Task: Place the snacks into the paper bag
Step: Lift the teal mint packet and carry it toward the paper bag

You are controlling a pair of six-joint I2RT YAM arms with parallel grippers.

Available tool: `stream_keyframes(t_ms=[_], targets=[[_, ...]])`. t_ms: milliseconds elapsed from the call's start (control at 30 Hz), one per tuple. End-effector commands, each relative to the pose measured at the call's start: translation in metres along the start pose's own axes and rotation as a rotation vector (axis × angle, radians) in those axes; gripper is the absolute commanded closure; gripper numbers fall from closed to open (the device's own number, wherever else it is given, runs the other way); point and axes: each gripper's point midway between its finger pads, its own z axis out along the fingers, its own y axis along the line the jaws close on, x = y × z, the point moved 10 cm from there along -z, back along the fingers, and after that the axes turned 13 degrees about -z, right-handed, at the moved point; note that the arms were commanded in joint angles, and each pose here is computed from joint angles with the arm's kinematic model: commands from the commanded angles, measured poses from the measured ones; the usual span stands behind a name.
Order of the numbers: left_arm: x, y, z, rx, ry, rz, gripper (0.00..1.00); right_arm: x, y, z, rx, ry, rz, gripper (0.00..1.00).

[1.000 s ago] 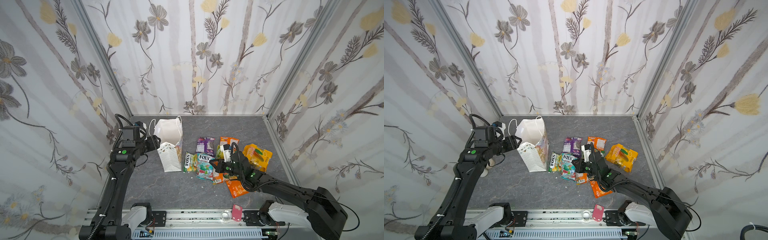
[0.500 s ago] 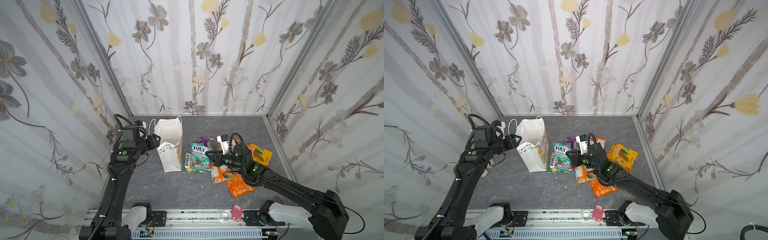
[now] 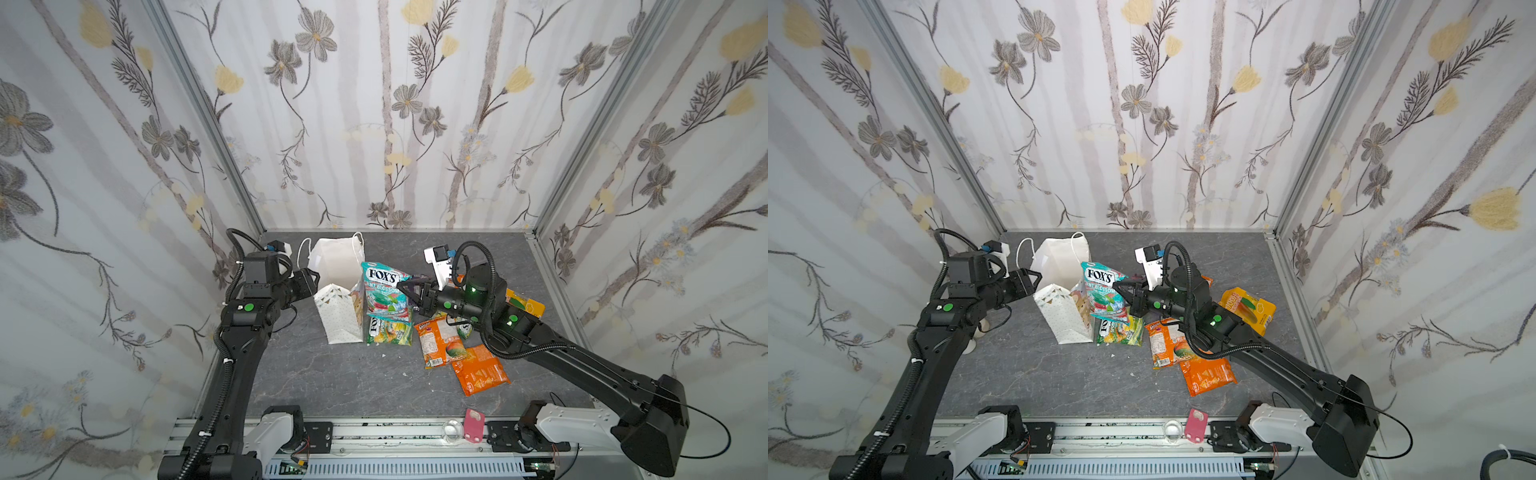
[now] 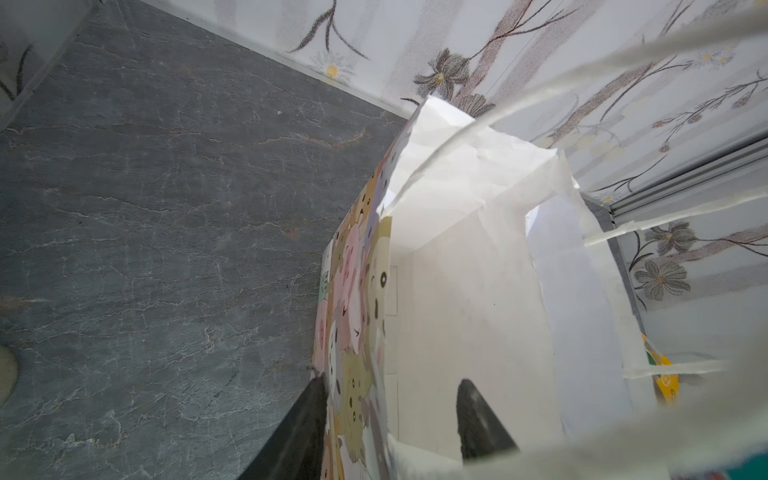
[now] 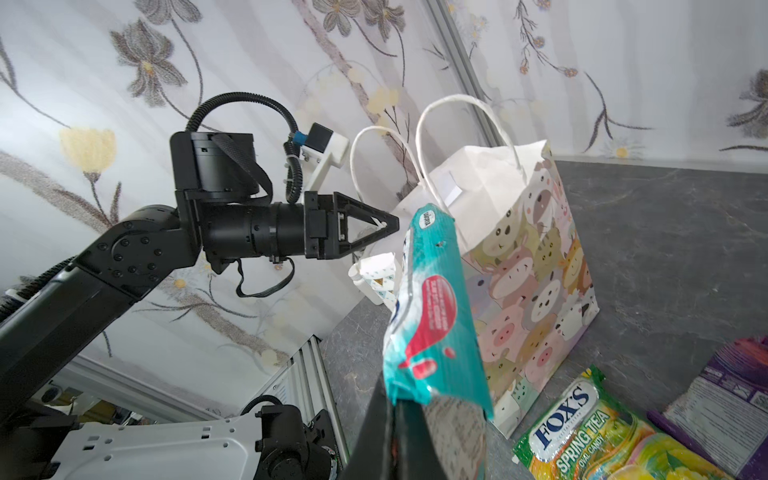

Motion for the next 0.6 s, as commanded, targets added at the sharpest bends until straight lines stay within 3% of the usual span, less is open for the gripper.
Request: stream_keyframes(t_ms=[0,333,567], targets=[[0.0,0.002,0.003,-0.009,-0.007,0.013,0.58,-0.016,0.011,0.002,-0.017,-0.04,-0.051,1.0],[0.003,0.002,0.004,0.009,0.031,0.032,0.62,-0.054,0.04,0.01,0.01,-0.097,-0.082,1.0],[0.006,0.001,0.003,0.023,0.056,0.028,0.62,-0.082,0.066,0.038,0.174,-0.125,-0.104,1.0]])
